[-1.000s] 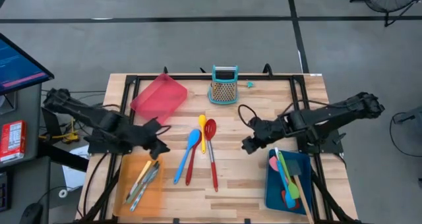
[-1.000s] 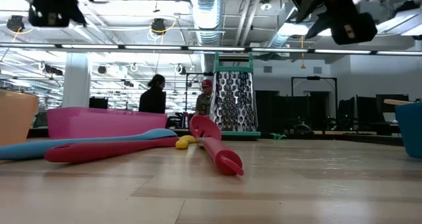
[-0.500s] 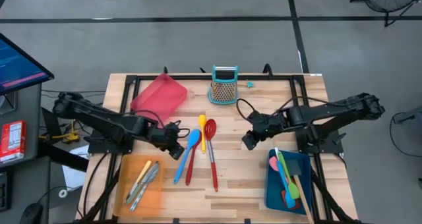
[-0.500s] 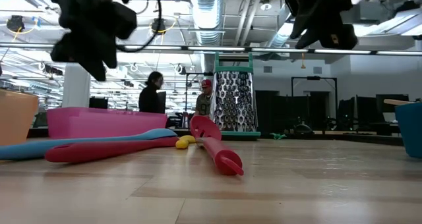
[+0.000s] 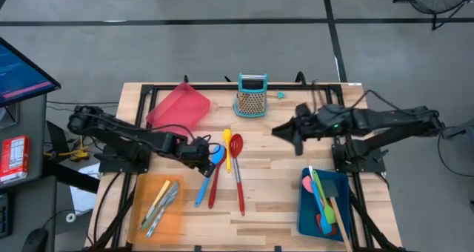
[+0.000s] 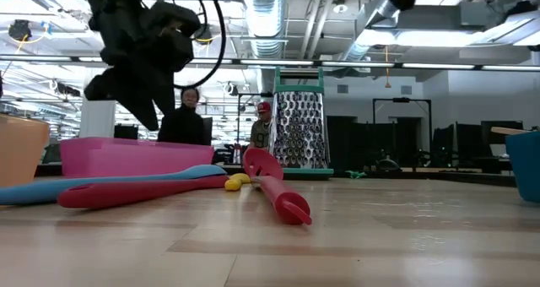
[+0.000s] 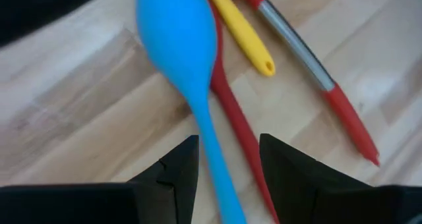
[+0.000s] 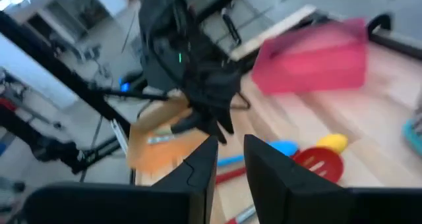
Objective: Pick & Place Kitchen Items
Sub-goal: Put the blue serving spoon into the red bin
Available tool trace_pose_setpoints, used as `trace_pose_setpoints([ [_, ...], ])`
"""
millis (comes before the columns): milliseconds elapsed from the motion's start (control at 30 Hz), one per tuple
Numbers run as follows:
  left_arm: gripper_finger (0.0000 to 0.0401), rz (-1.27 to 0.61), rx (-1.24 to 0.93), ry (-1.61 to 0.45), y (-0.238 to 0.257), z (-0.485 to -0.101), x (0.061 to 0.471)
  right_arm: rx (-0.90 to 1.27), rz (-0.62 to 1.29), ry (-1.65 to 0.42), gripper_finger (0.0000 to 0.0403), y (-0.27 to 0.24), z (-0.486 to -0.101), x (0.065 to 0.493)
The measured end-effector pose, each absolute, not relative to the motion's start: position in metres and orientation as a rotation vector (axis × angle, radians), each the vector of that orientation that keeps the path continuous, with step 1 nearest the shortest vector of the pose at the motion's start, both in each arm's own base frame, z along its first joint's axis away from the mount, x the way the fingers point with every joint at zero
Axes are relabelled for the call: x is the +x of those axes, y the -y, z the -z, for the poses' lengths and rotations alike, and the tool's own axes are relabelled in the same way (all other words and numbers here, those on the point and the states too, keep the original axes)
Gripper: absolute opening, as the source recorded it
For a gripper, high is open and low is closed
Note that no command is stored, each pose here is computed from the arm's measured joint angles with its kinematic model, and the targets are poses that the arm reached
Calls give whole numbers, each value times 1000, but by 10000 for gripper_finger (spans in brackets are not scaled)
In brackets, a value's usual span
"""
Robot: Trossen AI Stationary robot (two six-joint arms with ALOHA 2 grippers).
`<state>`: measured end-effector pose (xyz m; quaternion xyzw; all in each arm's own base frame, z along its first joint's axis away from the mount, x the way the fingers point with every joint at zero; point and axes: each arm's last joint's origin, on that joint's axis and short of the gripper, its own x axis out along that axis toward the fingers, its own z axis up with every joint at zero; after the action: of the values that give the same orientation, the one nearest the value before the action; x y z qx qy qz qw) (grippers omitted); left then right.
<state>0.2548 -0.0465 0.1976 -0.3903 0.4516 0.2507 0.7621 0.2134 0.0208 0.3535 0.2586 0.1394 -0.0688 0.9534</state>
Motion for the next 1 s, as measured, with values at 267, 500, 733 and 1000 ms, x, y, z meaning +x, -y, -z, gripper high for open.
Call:
trace_pose_setpoints([
  [267,143,-583,-837,-1042,45,-176,267,518,155,-216,66,-14,-369,185],
  [500,143,-593,-826,-1089,47,-164,276,508,152,-228,65,-13,-369,180],
  [733,143,-591,-778,-1116,50,-156,279,501,160,-273,65,-14,-364,182],
  [1000,170,-550,-730,-1093,50,-154,285,504,139,-288,65,-18,-363,182],
])
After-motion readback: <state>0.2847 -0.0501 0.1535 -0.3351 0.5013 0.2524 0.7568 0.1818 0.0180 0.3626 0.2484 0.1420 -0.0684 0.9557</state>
